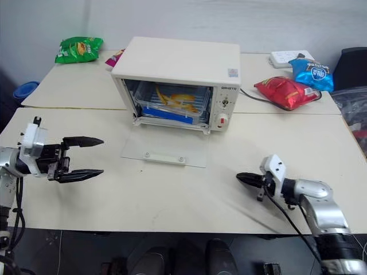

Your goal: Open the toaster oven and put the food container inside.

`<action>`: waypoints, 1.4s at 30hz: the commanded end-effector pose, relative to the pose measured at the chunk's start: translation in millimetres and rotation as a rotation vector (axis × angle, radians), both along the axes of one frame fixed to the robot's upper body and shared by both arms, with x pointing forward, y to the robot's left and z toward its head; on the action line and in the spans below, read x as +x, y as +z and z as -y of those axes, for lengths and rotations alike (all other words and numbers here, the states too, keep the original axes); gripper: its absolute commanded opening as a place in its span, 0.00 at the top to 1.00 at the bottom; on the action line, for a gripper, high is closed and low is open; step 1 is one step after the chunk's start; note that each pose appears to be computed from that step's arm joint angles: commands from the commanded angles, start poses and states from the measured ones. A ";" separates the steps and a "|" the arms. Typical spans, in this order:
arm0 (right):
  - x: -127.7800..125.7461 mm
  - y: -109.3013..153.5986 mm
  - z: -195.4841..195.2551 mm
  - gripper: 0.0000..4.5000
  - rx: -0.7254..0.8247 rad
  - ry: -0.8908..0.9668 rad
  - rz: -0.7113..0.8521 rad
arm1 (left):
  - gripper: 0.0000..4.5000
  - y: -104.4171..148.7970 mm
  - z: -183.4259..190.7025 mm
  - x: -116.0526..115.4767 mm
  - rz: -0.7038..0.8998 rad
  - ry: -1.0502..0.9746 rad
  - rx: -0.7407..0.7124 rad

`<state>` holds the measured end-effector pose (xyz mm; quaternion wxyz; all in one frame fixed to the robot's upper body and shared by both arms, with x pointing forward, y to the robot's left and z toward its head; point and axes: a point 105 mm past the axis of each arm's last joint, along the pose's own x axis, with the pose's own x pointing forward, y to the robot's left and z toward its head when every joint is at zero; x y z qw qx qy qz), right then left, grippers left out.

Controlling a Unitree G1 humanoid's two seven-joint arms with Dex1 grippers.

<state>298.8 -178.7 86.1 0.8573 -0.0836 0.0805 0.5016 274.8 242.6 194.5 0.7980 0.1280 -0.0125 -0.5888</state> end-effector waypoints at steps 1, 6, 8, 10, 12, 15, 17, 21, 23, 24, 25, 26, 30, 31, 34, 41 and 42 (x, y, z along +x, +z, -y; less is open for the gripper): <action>-2.6 9.3 -33.7 1.00 0.095 0.115 0.025 | 0.00 17.6 6.5 -4.8 0.039 -0.017 -0.086; 12.6 63.6 -62.0 1.00 0.361 0.113 0.151 | 0.00 29.8 14.8 -1.8 0.063 0.032 -0.193; 19.4 87.1 -62.7 1.00 0.478 0.076 0.173 | 0.00 31.2 12.0 -0.4 0.069 0.071 -0.220; 18.8 100.0 -64.2 1.00 0.494 0.096 0.198 | 0.00 30.5 8.0 1.1 0.074 0.109 -0.230; 22.2 123.2 -60.5 1.00 0.554 0.079 0.235 | 0.00 25.0 -0.8 6.9 0.089 0.187 -0.215; 23.0 142.2 -55.6 1.00 0.569 0.075 0.269 | 0.00 17.9 -7.9 8.5 0.094 0.228 -0.199; 24.5 136.0 -50.9 1.00 0.489 0.061 0.257 | 0.00 11.7 -10.8 7.2 0.093 0.242 -0.179; 34.6 70.7 -34.1 1.00 0.102 -0.015 0.139 | 0.00 6.0 -10.0 3.0 0.095 0.224 -0.158; 37.8 45.1 -27.1 1.00 -0.011 -0.045 0.080 | 0.00 4.4 -5.7 -1.7 0.110 0.181 -0.139; 38.6 37.7 -27.9 1.00 -0.034 -0.046 0.057 | 0.00 5.4 -4.2 -2.1 0.111 0.171 -0.144; 38.8 33.9 -31.1 1.00 -0.046 -0.035 0.053 | 0.00 7.5 -2.8 -2.3 0.116 0.161 -0.154; 40.1 30.1 -35.2 1.00 -0.065 -0.025 0.056 | 0.00 9.0 -1.6 -2.2 0.116 0.148 -0.157; 37.9 32.8 -64.5 1.00 -0.038 0.069 0.074 | 0.00 10.5 2.4 -1.1 0.110 0.117 -0.157; 37.3 35.9 -71.5 1.00 -0.018 0.091 0.086 | 0.00 10.5 3.2 -0.1 0.111 0.117 -0.156; 36.4 59.1 -89.0 1.00 0.122 0.133 0.175 | 0.00 8.7 3.5 3.0 0.110 0.131 -0.150; 40.2 133.4 -79.9 1.00 0.510 0.059 0.350 | 0.00 6.3 -5.3 12.1 0.135 0.242 -0.118; 38.3 141.7 -76.4 1.00 0.542 0.056 0.363 | 0.00 4.0 -7.5 13.3 0.136 0.260 -0.095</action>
